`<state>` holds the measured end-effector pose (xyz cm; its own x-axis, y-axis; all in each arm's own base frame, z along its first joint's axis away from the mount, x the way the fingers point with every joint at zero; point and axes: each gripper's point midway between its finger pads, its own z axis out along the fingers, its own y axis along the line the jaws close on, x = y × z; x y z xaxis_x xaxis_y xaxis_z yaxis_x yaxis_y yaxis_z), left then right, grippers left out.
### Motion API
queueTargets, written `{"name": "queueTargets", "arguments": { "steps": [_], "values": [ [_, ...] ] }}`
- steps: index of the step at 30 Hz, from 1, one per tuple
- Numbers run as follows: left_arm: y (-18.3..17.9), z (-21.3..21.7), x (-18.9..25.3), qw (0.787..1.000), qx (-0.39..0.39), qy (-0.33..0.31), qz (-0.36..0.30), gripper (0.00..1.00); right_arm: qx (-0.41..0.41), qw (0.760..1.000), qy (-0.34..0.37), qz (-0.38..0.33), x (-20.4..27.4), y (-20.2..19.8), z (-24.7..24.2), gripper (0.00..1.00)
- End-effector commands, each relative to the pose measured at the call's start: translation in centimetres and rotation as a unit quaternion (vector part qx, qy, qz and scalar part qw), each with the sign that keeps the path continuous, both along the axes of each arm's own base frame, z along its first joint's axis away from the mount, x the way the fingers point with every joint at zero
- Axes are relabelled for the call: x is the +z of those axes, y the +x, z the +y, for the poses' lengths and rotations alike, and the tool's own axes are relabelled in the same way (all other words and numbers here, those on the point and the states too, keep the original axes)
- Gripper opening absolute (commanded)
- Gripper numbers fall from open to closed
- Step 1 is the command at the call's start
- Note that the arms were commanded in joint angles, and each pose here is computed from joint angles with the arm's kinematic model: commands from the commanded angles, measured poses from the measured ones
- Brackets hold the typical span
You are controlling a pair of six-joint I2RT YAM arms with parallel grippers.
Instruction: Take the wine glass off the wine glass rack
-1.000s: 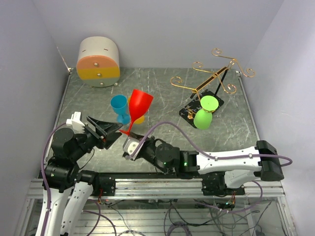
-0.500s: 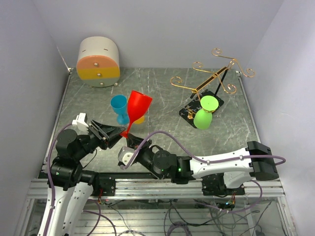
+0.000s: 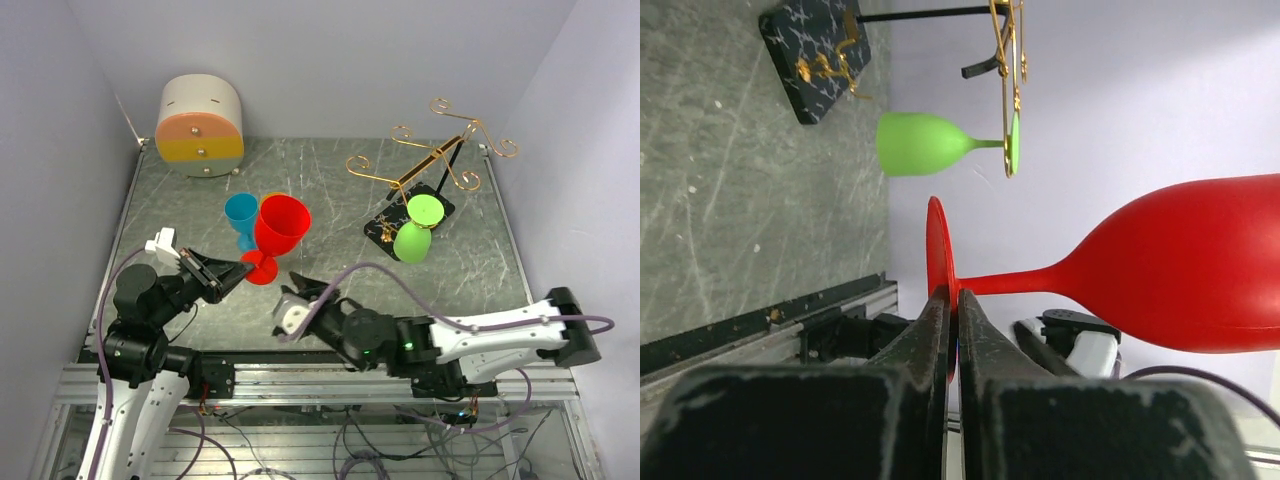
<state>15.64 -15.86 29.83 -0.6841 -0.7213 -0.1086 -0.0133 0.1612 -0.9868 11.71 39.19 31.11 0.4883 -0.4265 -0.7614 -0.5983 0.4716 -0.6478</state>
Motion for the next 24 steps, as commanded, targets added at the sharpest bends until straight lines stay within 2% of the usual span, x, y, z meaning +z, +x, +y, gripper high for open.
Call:
{"name": "queueTargets", "arguments": {
  "steps": [1,5,10,12,15,17,20,24],
  "values": [
    [0.4,1.0,-0.3,0.998,0.031,0.036,-0.033,0.07,-0.049,0.996,0.038,0.067,2.7,0.6,-5.5,0.31],
    [0.8,2.0,-0.7,0.994,0.059,0.075,-0.05,0.07,-0.083,0.987,0.073,0.113,4.6,1.1,-9.4,0.31],
    [0.9,2.9,0.2,0.986,0.083,0.103,-0.099,0.07,-0.137,0.979,0.102,0.114,7.2,2.8,-11.7,0.3],
    [0.8,3.4,0.4,0.982,0.095,0.118,-0.111,0.07,-0.166,0.974,0.098,0.115,8.0,4.7,-11.8,0.28],
    [0.4,4.1,0.4,0.976,0.108,0.142,-0.122,0.07,-0.197,0.96,0.126,0.152,9.8,10.1,-12.4,0.24],
    [0.1,4.4,0.4,0.973,0.113,0.157,-0.129,0.07,-0.192,0.952,0.155,0.179,10.9,12.2,-12.4,0.21],
    [-0.4,4.8,0.1,0.97,0.118,0.17,-0.127,0.07,-0.149,0.944,0.186,0.227,12.7,12.3,-10.6,0.19],
    [-0.6,5.1,-0.2,0.968,0.121,0.177,-0.127,0.07,-0.046,0.923,0.202,0.325,14.2,12.1,-8.1,0.16]
  ]
}}
